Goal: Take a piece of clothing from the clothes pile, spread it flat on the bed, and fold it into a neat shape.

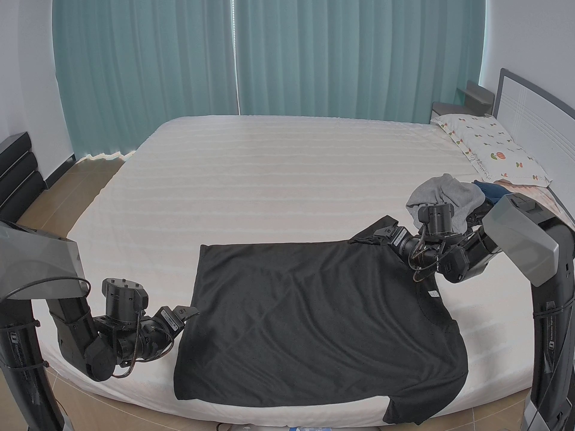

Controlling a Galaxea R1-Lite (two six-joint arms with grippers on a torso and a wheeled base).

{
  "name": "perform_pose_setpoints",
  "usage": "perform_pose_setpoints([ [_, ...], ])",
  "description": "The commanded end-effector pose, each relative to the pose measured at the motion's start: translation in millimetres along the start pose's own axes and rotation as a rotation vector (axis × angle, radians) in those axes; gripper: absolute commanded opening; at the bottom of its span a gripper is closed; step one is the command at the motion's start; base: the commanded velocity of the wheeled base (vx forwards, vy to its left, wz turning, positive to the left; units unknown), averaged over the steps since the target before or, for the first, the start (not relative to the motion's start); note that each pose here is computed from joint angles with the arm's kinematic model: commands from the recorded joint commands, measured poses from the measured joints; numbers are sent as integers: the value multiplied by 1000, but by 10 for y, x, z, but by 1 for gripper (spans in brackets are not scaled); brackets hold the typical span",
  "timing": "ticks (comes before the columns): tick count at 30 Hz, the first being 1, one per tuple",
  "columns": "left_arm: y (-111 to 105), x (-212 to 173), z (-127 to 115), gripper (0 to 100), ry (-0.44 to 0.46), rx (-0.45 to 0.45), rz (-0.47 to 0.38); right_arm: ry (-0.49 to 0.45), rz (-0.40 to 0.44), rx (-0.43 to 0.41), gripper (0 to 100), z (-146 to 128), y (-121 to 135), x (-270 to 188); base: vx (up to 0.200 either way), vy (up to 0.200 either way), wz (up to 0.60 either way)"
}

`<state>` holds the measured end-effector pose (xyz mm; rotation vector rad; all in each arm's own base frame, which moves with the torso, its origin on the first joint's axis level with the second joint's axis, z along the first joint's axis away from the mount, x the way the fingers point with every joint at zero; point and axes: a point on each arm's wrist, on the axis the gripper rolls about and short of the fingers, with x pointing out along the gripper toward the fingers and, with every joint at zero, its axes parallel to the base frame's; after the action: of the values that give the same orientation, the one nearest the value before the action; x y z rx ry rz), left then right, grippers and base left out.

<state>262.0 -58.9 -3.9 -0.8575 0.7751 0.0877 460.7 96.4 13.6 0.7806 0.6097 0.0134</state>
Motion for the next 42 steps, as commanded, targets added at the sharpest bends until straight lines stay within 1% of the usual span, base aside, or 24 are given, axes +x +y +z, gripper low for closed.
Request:
perform_pose_setpoints([
  [1, 13, 33, -25, 100, 12, -10, 6, -4, -73, -27, 100, 75, -112, 317, 0, 0, 0],
  [5, 16, 36, -27, 100, 13, -10, 7, -29, -42, -29, 100, 165, -24, 423, 0, 0, 0],
  [8, 13, 33, -25, 100, 12, -11, 6, -47, -21, -28, 100, 169, -11, 556, 0, 0, 0],
  [9, 16, 36, -27, 100, 13, -11, 7, -53, -25, -31, 100, 131, -32, 667, 0, 0, 0],
  [11, 16, 36, -27, 100, 13, -11, 7, -54, -47, -31, 100, 119, -47, 748, 0, 0, 0],
  [14, 13, 33, -25, 100, 12, -11, 6, -85, -69, -29, 100, 195, -4, 799, 0, 0, 0],
  [17, 19, 34, -29, 100, 14, -11, 8, -65, -105, -25, 100, 193, -58, 796, 0, 0, 0],
  [21, 14, 31, -31, 100, 14, -16, 7, -50, -112, -30, 100, 142, -41, 803, 0, 0, 0],
  [23, 14, 31, -30, 100, 13, -24, 8, -51, -94, -37, 100, 109, 23, 799, 0, 0, 0],
  [25, 14, 31, -30, 100, 13, -26, 8, -51, -90, -38, 100, 105, 32, 800, 0, 0, 0],
  [26, 14, 31, -30, 100, 13, -26, 8, -52, -60, -41, 100, 81, 84, 803, 0, 0, 0],
  [28, 14, 31, -30, 100, 13, -26, 8, -57, -36, -50, 100, 4, 134, 831, 0, 0, 0],
  [31, 14, 31, -30, 100, 13, -26, 8, -62, -17, -56, 100, -51, 158, 857, 0, 0, 0],
  [32, 14, 31, -30, 100, 13, -26, 8, -53, -13, -62, 100, -124, 162, 886, 0, 0, 0],
  [34, 14, 31, -30, 100, 13, -26, 8, -62, 3, -69, 100, -156, 176, 905, 0, 0, 0],
  [36, 14, 31, -30, 100, 13, -26, 8, -92, 43, -73, 100, -158, 188, 928, 0, 0, 0],
  [37, 14, 31, -30, 100, 13, -26, 8, -92, 43, -73, 100, -158, 188, 928, 0, 0, 0],
  [40, 14, 31, -30, 100, 13, -26, 8, -157, 136, -74, 100, -84, 268, 914, 0, 0, 0],
  [41, 14, 31, -30, 100, 13, -26, 8, -159, 141, -74, 100, -81, 272, 913, 0, 0, 0],
  [42, 14, 31, -30, 100, 13, -26, 8, -216, 199, -76, 100, 19, 301, 888, 0, 0, 0],
])
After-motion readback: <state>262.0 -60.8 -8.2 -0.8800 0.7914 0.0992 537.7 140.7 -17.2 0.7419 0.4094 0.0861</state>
